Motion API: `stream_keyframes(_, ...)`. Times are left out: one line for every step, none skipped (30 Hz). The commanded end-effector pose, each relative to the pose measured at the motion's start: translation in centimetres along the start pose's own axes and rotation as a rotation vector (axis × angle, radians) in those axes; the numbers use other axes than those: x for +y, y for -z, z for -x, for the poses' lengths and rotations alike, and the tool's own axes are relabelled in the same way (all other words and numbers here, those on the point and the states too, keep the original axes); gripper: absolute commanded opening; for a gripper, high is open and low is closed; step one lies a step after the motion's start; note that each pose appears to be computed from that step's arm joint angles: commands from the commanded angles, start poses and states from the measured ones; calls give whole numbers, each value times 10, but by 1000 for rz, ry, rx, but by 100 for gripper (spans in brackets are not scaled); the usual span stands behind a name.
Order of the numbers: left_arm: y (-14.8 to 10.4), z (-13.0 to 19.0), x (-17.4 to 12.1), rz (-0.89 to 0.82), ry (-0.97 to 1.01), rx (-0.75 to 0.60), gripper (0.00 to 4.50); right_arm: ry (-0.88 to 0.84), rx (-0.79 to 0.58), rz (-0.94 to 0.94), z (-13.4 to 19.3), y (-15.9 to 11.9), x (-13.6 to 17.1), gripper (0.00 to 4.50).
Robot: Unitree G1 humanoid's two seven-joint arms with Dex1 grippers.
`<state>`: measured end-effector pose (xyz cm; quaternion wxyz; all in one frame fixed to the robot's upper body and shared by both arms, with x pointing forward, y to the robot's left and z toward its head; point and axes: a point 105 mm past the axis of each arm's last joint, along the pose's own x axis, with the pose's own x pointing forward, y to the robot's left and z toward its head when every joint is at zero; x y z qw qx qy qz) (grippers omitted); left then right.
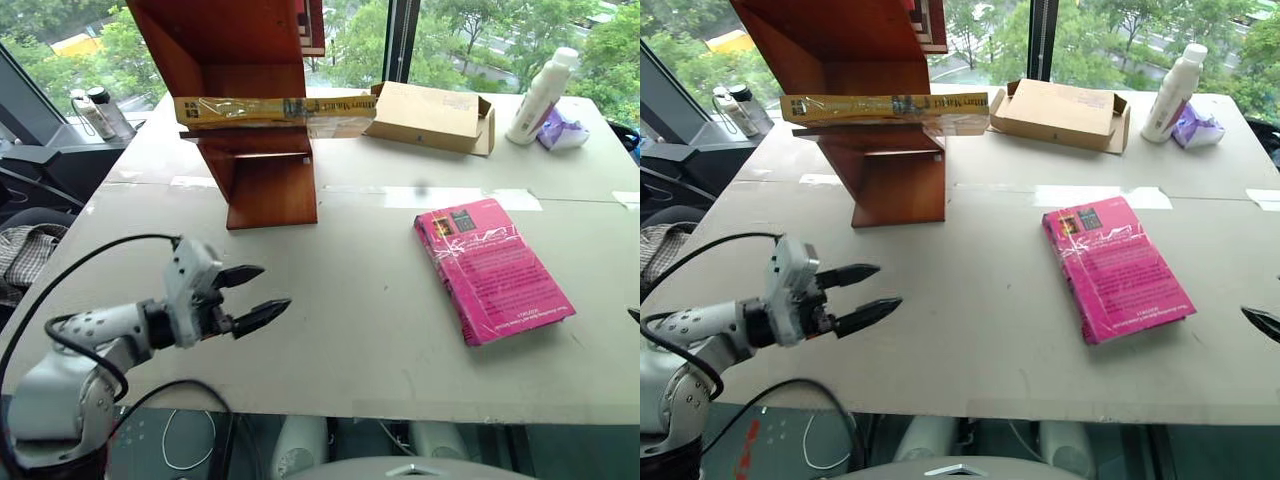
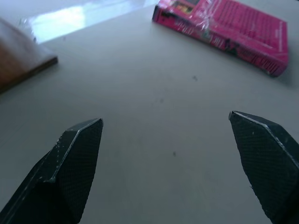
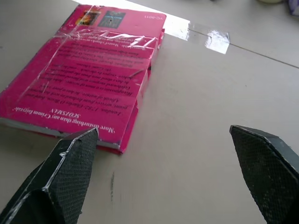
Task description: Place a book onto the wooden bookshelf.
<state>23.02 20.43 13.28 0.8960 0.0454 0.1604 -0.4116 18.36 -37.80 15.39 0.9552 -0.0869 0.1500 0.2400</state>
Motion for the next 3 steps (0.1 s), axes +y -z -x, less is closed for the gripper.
stream_keyframes(5,5,0,-61,19,6,444,53,6,37,15,-1,-9,450)
stream_keyframes(6,3,-1,-65,24,9,444,59,8,34,16,1,-11,450)
stream_keyframes(7,2,-3,-68,26,8,444,61,9,33,18,2,-13,450)
